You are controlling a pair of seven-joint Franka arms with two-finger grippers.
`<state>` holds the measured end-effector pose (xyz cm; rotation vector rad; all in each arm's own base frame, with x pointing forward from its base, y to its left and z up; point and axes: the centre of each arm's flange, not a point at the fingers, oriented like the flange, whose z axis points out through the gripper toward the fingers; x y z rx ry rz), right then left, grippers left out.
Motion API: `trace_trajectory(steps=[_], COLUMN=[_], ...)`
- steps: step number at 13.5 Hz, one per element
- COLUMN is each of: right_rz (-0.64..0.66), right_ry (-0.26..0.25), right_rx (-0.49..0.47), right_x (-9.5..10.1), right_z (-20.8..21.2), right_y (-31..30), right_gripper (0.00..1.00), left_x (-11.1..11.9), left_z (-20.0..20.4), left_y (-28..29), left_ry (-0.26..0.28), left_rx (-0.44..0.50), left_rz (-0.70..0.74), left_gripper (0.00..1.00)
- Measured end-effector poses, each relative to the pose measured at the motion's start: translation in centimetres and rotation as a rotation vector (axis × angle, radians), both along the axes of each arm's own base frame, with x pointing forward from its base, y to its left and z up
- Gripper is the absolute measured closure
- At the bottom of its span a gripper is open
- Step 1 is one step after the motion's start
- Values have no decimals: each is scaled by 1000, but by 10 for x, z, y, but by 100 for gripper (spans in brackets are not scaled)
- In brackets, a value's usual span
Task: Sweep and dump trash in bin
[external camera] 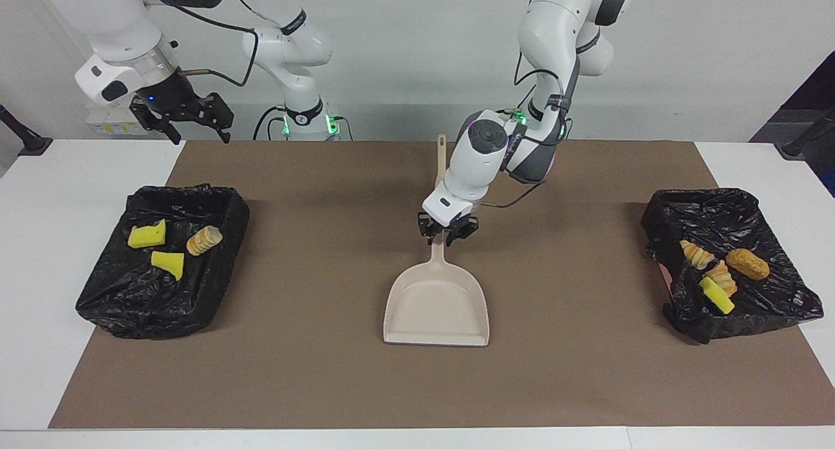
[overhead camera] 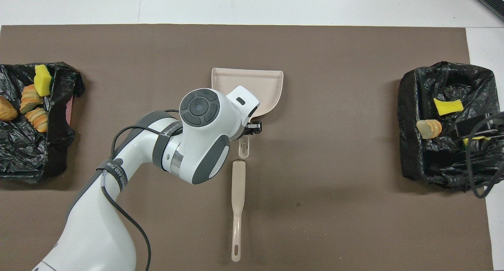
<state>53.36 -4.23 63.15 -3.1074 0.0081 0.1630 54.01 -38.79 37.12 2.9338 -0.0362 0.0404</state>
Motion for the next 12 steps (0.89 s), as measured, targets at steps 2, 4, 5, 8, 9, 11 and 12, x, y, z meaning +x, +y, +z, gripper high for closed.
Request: trace_trajectory(steps=[2,4,5,8,9,11,12], right_rz=[0,0,0,0,0,0,0], right_ry=[0,0,0,0,0,0,0], right_rx=[0,0,0,0,0,0,0], right_x=[0,0,0,0,0,0,0], right_z=[0,0,0,0,0,0,0], right_y=[0,0,0,0,0,0,0], right_gripper=[0,0,0,0,0,0,0], left_x=[9,17,22,36,38,35,31], left_z=[20,43,54,88,103,137,153], left_y=[25,58,75,129,150,192,213], left_ry=[22,50,57,28,13,0,0], left_rx=[18,37,42,72,95,130,141], left_rz=[29,65,86,143,148,107,77], left_gripper=[13,0,0,0,0,0,0])
